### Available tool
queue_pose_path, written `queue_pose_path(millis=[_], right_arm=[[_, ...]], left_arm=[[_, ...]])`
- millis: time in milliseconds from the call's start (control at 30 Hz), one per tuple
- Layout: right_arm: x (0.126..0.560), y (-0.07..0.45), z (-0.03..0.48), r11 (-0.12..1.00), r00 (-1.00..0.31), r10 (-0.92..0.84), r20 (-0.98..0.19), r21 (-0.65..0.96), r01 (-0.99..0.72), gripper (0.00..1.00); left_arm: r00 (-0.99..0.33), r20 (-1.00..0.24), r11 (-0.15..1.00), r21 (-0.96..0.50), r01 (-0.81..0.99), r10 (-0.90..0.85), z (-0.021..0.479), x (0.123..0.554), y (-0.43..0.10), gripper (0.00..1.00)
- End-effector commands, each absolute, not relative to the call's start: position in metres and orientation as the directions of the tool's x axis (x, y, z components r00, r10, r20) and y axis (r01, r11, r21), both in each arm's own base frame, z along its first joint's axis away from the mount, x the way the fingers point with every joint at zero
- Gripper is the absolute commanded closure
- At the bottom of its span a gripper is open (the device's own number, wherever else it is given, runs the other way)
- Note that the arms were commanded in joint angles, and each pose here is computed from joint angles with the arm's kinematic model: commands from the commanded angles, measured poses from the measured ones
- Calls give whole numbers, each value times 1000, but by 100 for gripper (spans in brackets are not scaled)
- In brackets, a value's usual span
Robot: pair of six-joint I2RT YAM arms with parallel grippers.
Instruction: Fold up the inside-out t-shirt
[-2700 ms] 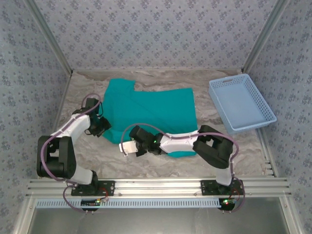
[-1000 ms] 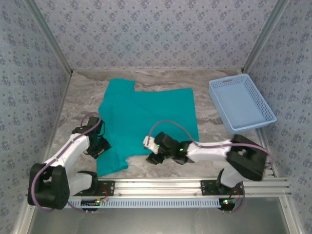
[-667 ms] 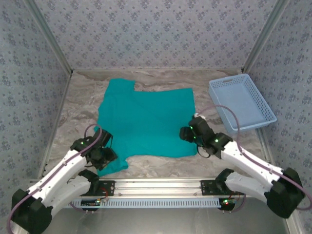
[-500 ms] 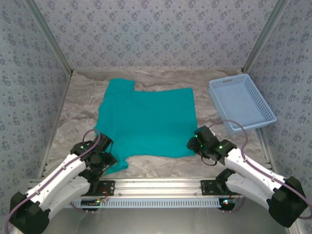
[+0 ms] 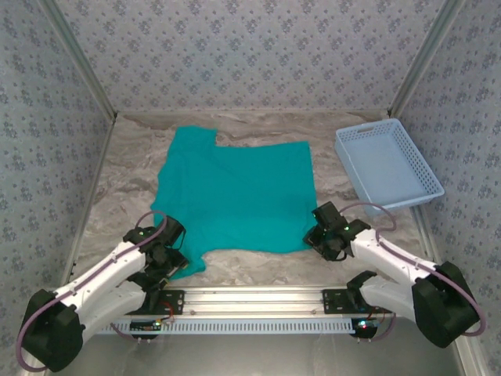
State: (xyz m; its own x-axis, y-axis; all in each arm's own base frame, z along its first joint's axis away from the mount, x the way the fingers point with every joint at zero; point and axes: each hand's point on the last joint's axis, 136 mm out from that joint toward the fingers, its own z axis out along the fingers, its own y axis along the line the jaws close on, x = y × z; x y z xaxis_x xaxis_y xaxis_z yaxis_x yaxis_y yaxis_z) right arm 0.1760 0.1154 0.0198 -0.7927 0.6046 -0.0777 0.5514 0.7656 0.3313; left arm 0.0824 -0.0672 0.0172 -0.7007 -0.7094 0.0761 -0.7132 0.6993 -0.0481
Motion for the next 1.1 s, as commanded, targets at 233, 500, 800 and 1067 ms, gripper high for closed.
queue_pose_path(millis=[233, 500, 800, 1067], right_arm=[[189, 114, 7, 783, -794, 598, -113, 295, 547, 60], [171, 95, 3, 735, -726, 676, -130, 194, 650, 100], [130, 57, 48, 721, -705, 678, -207, 3, 693, 100], [151, 72, 80, 758, -745, 638, -197, -14, 652, 100]], left_arm=[[-657, 36, 657, 85, -749, -753, -7, 64, -44, 57], [-674, 38, 675, 91, -733, -737, -5, 66, -45, 100], [-753, -66, 749, 76, -658, -655, 73, 73, -29, 100], [-789, -224, 797, 76, -600, -572, 125, 109, -25, 100]])
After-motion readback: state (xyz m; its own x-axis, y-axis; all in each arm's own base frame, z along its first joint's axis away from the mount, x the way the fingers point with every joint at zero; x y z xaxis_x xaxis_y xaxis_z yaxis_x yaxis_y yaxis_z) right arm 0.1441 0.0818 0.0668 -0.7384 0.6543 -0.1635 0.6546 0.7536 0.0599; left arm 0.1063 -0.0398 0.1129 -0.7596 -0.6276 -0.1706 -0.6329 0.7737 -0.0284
